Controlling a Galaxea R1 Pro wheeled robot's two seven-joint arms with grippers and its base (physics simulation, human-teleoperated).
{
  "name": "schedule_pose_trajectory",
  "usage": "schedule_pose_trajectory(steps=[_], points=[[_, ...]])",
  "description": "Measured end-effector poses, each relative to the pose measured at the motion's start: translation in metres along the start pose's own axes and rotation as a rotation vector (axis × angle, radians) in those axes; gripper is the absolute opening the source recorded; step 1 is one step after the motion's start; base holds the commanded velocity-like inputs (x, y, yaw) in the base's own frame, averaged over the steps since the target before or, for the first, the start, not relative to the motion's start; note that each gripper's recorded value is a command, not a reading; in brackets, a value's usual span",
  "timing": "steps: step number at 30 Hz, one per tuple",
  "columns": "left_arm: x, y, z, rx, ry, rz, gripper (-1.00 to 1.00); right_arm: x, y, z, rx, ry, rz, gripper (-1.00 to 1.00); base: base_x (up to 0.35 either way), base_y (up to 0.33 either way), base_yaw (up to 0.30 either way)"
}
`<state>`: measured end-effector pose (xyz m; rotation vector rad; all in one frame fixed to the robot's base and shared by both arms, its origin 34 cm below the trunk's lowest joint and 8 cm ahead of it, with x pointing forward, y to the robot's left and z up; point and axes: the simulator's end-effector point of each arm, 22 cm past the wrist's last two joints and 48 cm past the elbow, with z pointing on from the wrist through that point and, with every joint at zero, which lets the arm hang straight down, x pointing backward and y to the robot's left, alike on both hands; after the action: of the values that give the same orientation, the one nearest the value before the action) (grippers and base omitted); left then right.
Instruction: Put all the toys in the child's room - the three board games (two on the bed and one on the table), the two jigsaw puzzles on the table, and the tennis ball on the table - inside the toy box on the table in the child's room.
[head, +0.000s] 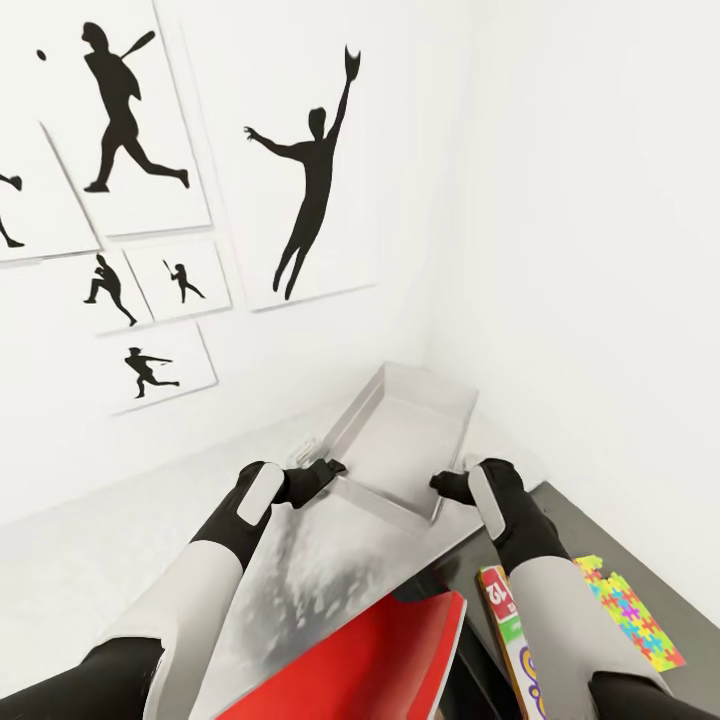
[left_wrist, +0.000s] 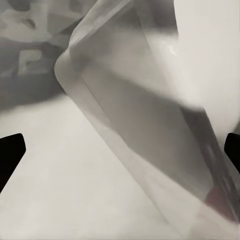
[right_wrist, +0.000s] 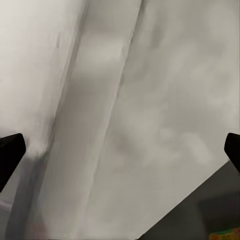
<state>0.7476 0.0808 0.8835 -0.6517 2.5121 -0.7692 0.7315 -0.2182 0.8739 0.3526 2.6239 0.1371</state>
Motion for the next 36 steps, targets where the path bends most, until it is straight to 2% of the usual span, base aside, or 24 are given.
schedule_pose_trajectory(steps=[5, 19, 20, 21, 22, 36], points=[[0.0016, 0.0008, 0.0008, 0.000, 0.004, 0.000, 1.00, -0.0045, 0.0016, 0.0025, -0.004, -0.027, 0.010, 1.00, 0.000, 0.000, 0.000], [0.0022, 0.0014, 0.0015, 0.000, 0.006, -0.001, 1.00, -0.0048, 0.0016, 0.0025, -0.001, -0.027, 0.004, 1.00, 0.000, 0.000, 0.000], [0.0023, 0.0013, 0.0015, 0.000, 0.007, -0.001, -1.00, -0.0049, 0.0016, 0.0025, 0.000, -0.027, 0.003, 1.00, 0.000, 0.000, 0.000], [0.0022, 0.0001, 0.0015, 0.005, 0.007, -0.006, -1.00, -0.0049, 0.0016, 0.0024, 0.001, -0.027, 0.002, 1.00, 0.000, 0.000, 0.000], [0.0023, 0.0001, 0.0014, 0.005, 0.007, -0.007, -1.00, -0.0050, 0.0015, 0.0024, 0.002, -0.028, 0.000, -1.00, 0.000, 0.000, 0.000], [0.0018, 0.0002, 0.0006, 0.003, 0.006, 0.001, -1.00, -0.0032, 0.0063, 0.0022, -0.012, -0.023, 0.004, -1.00, 0.000, 0.000, 0.000]])
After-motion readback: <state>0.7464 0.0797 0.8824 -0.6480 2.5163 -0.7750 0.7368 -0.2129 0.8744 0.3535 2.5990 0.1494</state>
